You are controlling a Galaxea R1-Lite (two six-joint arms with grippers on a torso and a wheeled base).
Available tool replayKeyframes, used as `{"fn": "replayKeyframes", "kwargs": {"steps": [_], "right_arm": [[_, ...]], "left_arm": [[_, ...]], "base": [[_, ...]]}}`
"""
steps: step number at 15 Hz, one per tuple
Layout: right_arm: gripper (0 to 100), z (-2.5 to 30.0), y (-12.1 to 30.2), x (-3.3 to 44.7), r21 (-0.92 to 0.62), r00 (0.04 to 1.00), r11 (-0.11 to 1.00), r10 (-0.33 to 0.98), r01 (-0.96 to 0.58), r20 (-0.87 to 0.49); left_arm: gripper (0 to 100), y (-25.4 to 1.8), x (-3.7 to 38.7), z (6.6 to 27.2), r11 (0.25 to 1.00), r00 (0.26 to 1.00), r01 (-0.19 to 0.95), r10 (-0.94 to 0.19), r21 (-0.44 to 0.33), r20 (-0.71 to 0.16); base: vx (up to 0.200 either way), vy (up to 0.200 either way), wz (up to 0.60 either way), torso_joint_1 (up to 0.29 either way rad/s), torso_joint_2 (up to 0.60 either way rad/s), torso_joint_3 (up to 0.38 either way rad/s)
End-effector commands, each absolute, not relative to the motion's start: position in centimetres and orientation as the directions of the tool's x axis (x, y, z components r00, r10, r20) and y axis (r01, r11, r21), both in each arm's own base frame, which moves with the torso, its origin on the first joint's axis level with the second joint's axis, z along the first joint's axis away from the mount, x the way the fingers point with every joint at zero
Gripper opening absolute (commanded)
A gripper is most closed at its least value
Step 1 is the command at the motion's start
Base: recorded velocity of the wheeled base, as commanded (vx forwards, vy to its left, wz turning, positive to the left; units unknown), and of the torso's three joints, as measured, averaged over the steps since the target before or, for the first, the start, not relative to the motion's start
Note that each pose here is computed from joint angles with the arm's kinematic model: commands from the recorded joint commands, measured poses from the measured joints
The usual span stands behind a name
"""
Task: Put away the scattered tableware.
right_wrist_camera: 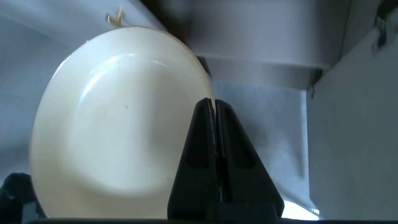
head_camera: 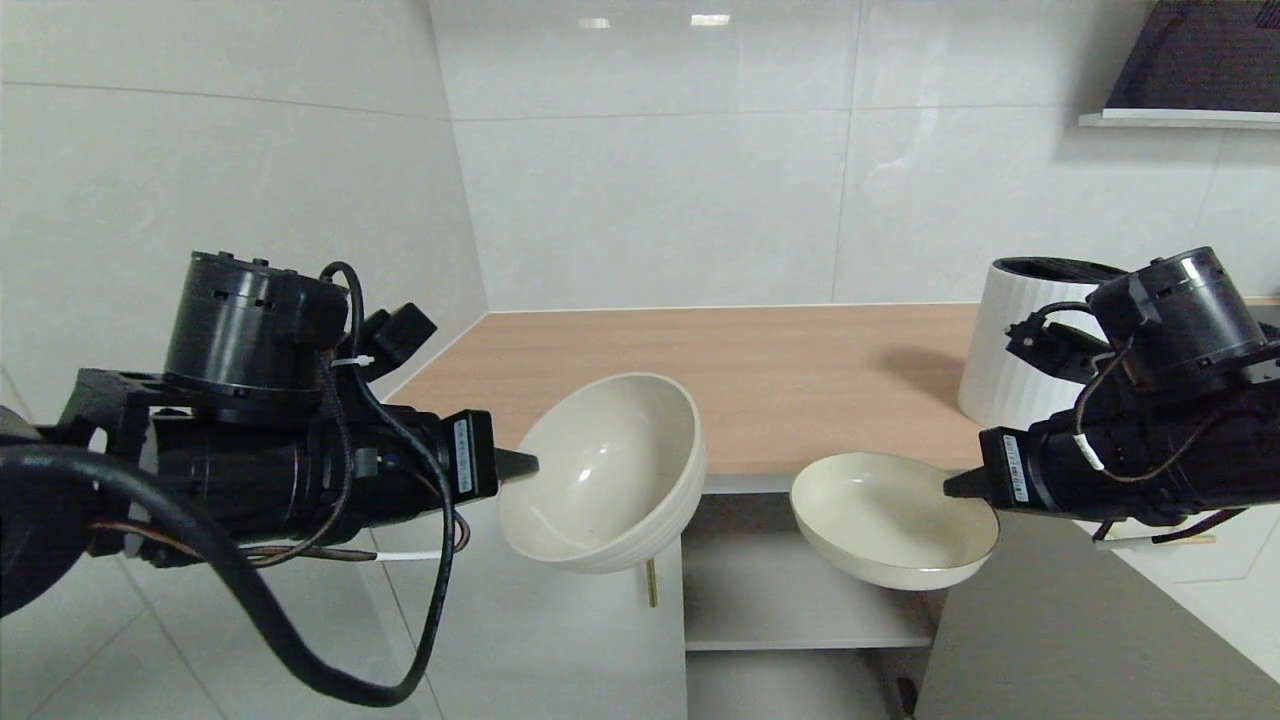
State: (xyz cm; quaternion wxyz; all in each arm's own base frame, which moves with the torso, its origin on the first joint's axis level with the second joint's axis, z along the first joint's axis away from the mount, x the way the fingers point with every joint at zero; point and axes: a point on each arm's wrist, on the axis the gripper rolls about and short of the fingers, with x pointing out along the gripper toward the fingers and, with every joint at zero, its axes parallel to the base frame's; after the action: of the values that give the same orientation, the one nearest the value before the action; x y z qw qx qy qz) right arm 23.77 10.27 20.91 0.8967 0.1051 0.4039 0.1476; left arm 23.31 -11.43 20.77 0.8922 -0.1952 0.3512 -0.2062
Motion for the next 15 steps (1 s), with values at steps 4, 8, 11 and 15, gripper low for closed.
{"fn": "replayKeyframes", "kwargs": {"steps": [4,8,11,15], "right_arm": [[0,20.4,10.5,24.2,0.304,0.616,0.936,0.345,-0.175,-0.708],[0,19.4,10.7,25.0,0.3,0.607,0.939,0.337,-0.166,-0.72],[0,18.9,10.9,25.5,0.298,0.603,0.94,0.334,-0.163,-0.724],[0,18.3,11.0,26.0,0.282,0.6,0.948,0.312,-0.147,-0.737]], "left_arm": [[0,-11.6,23.6,20.4,0.843,0.662,0.227,-0.501,-0.488,-0.558],[0,-11.7,24.0,19.8,0.845,0.661,0.226,-0.499,-0.485,-0.56],[0,-11.9,24.3,19.4,0.847,0.656,0.221,-0.496,-0.484,-0.569],[0,-12.1,24.7,18.9,0.849,0.647,0.214,-0.494,-0.483,-0.581]], "base": [[0.0,0.0,0.0,0.0,0.0,0.0],[0.0,0.0,0.0,0.0,0.0,0.0],[0.0,0.0,0.0,0.0,0.0,0.0],[0.0,0.0,0.0,0.0,0.0,0.0]]}}
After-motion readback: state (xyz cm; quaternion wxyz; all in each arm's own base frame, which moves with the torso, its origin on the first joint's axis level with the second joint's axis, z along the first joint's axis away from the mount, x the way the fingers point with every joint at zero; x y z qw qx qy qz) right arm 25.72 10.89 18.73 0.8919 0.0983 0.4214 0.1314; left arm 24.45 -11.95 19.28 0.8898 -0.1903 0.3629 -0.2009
